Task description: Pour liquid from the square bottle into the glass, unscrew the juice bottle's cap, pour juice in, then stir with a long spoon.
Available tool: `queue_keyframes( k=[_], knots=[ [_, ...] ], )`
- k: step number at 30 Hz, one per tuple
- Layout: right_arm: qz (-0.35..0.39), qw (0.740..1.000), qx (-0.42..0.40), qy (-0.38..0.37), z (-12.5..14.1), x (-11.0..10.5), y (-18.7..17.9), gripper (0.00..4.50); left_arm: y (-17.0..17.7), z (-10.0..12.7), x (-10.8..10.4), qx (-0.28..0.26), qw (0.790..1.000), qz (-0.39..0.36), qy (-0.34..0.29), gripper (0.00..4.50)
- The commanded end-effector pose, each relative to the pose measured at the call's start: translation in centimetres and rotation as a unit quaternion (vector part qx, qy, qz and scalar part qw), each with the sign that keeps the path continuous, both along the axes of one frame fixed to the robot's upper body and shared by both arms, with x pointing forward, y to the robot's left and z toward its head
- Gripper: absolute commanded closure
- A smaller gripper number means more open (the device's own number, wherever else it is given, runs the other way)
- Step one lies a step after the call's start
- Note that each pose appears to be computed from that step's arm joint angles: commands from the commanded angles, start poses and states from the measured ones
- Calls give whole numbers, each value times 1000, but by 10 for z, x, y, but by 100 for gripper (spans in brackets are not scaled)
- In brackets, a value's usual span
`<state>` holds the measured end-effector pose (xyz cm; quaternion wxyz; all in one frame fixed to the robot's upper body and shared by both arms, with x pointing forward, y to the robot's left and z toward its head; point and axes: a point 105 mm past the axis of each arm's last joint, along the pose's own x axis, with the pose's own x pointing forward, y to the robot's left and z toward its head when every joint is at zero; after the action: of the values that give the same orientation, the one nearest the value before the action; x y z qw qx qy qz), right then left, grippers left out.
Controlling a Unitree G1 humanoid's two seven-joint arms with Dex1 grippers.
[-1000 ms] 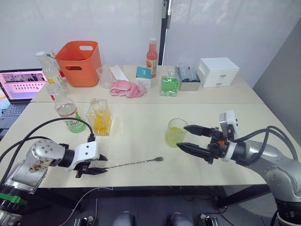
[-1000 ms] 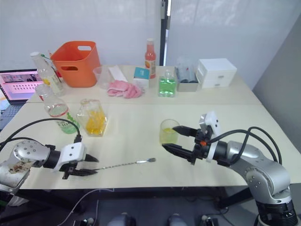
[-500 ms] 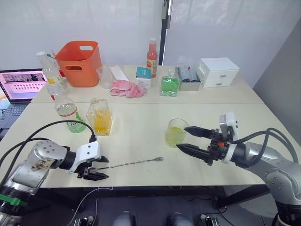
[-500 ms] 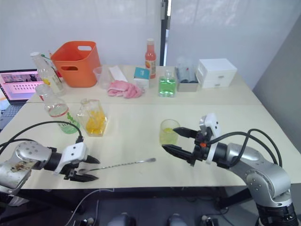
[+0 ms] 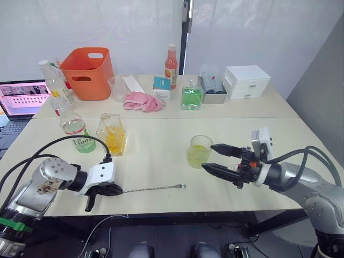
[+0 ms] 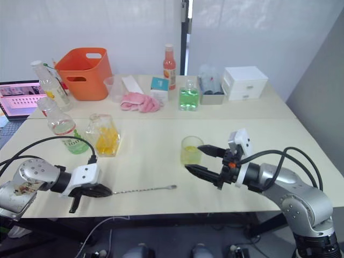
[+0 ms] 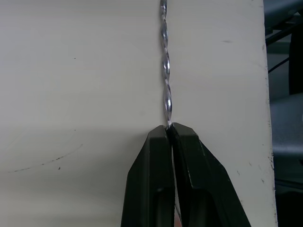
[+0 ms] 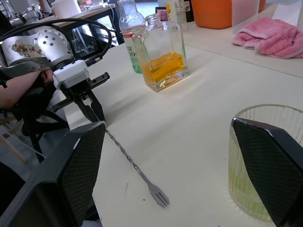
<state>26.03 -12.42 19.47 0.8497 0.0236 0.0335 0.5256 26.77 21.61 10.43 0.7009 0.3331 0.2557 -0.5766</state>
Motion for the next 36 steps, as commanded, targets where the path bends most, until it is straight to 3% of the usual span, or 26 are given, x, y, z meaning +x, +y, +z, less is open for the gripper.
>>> queue_keyframes(
  k=[1, 5, 12, 15, 19, 24, 29, 36],
  knots=[
    [3, 1000, 3, -23, 10, -5, 0, 0, 0, 12, 3, -19, 1000, -16, -11, 446],
    [-20, 1000, 6, -23, 10, -3, -8, 0, -15, 54, -1, -141, 990, -14, 24, 446],
    [-70, 997, 18, -14, 12, 0, -33, 0, -31, 83, -6, -252, 966, 4, 51, 446],
    [-50, 997, 56, -7, 21, -7, -24, 0, -51, 102, -4, -326, 944, 10, 51, 446],
    [18, 992, 126, 7, 41, -20, 15, 0, -79, 118, -4, -402, 914, 13, 52, 446],
    [25, 981, 191, 35, 58, -13, 44, 0, -98, 119, -10, -425, 903, 17, 53, 446],
    [15, 966, 248, 69, 73, 3, 49, 0, -102, 118, -12, -424, 904, 19, 49, 446],
    [21, 962, 256, 90, 77, 12, 49, 0, -101, 117, -10, -415, 908, 19, 45, 446]
  ],
)
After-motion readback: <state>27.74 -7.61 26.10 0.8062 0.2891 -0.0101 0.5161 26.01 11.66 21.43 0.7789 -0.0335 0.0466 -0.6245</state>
